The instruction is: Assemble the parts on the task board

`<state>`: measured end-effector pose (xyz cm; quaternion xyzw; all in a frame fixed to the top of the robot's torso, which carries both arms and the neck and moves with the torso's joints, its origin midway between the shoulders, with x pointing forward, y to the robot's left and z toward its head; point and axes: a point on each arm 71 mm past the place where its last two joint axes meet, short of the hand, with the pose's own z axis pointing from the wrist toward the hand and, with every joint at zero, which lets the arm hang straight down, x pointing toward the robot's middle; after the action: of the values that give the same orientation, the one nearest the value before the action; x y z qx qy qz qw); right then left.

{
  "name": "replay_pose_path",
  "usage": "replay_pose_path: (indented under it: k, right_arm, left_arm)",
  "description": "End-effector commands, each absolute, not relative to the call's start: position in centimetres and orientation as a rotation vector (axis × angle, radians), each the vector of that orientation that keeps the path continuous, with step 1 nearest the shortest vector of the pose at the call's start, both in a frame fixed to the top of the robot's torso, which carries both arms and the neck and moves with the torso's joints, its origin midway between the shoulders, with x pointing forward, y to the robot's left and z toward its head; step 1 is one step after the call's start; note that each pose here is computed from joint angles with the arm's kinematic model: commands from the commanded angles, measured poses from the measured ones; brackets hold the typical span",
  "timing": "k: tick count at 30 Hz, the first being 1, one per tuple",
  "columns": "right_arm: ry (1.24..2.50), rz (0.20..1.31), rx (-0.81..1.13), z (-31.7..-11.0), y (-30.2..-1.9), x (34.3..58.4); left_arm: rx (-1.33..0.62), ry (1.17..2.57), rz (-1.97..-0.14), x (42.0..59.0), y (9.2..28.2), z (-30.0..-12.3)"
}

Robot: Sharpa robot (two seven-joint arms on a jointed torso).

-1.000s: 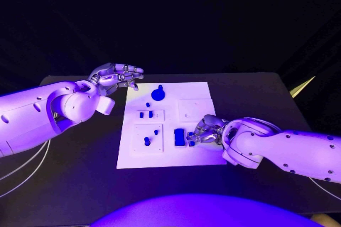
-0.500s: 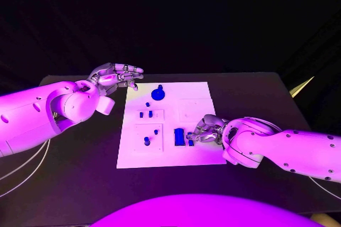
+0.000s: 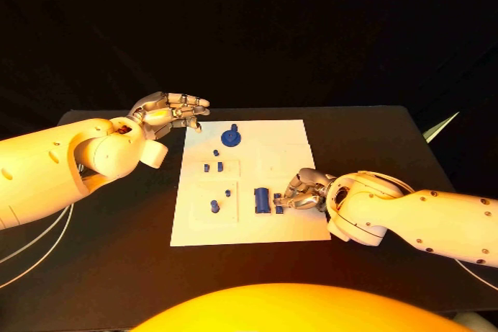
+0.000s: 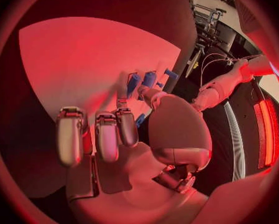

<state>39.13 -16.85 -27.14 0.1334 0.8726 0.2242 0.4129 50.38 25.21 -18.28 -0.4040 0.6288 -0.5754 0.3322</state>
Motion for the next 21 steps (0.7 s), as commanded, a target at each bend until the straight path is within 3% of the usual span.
replay_pose_path:
  k: [1, 21]
  right_arm:
    - [2.206, 0.567, 0.317, -27.21, -16.86, 39.02]
    - [2.220, 0.571, 0.304, -27.58, -17.07, 38.92]
  left_arm:
    - [-1.050, 1.644, -1.508, 50.38, 25.07, -18.22]
    - [-1.051, 1.644, -1.504, 50.41, 25.13, -18.26]
